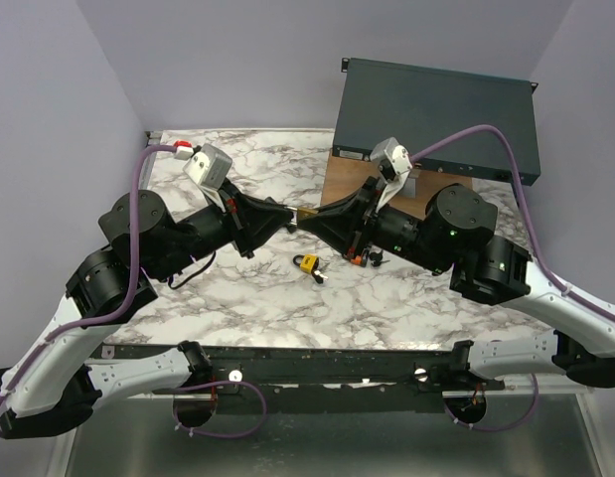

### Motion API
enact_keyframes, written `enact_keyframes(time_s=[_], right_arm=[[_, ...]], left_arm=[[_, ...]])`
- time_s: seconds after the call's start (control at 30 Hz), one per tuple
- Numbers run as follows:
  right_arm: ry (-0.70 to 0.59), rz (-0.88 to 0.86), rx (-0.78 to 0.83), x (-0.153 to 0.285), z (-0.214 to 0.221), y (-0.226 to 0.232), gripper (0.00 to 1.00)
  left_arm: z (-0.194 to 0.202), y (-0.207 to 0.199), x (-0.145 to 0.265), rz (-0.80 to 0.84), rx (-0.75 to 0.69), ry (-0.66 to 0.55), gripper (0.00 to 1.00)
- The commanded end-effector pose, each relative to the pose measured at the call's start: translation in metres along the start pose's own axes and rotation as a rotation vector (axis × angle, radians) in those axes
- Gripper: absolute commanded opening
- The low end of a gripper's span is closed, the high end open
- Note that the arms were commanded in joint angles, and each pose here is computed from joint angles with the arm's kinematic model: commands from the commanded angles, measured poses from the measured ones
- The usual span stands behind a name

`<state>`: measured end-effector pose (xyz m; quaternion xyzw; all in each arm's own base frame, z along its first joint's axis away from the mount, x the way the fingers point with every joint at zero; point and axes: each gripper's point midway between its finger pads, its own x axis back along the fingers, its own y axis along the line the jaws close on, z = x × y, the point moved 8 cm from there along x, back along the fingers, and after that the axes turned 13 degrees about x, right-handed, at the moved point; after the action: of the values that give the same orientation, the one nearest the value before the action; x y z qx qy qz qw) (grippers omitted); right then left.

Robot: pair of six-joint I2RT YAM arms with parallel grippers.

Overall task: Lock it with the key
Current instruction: Lock the lock.

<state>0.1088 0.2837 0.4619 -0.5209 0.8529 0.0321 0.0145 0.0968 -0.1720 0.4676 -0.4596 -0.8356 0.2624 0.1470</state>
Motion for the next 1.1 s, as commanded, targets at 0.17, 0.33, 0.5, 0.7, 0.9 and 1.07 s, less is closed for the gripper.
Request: enact_keyframes(time_s=[0.17,0.33,0.5,0.7,0.9,1.07], right_arm=[[0.202,0.053,0.046,-0.048,0.069,-0.002,0.01],[0.215,0.06,0.05,-0.05,0.073,-0.003,0.01],[0.226,0.056,0.053,-0.054,0.077,-0.002,0.01],[0.239,0.059,0.053,-0.059,0.084,-0.002,0.01],[0.252,0.064,0.05,-0.064,0.089,-0.002,0.01],[0.268,0.073,0.05,-0.069,0.094,-0.002,0.01]], left_arm=[[0.017,-0.073,-0.008,0.529,0.121,0.233,0.0],[0.016,-0.077,-0.008,0.55,0.129,0.238,0.0],[0.017,-0.082,-0.008,0.568,0.136,0.243,0.0],[0.016,-0.085,-0.005,0.593,0.145,0.247,0.0],[0.02,-0.087,-0.007,0.603,0.159,0.263,0.0],[0.022,-0.088,-0.007,0.606,0.162,0.269,0.0]])
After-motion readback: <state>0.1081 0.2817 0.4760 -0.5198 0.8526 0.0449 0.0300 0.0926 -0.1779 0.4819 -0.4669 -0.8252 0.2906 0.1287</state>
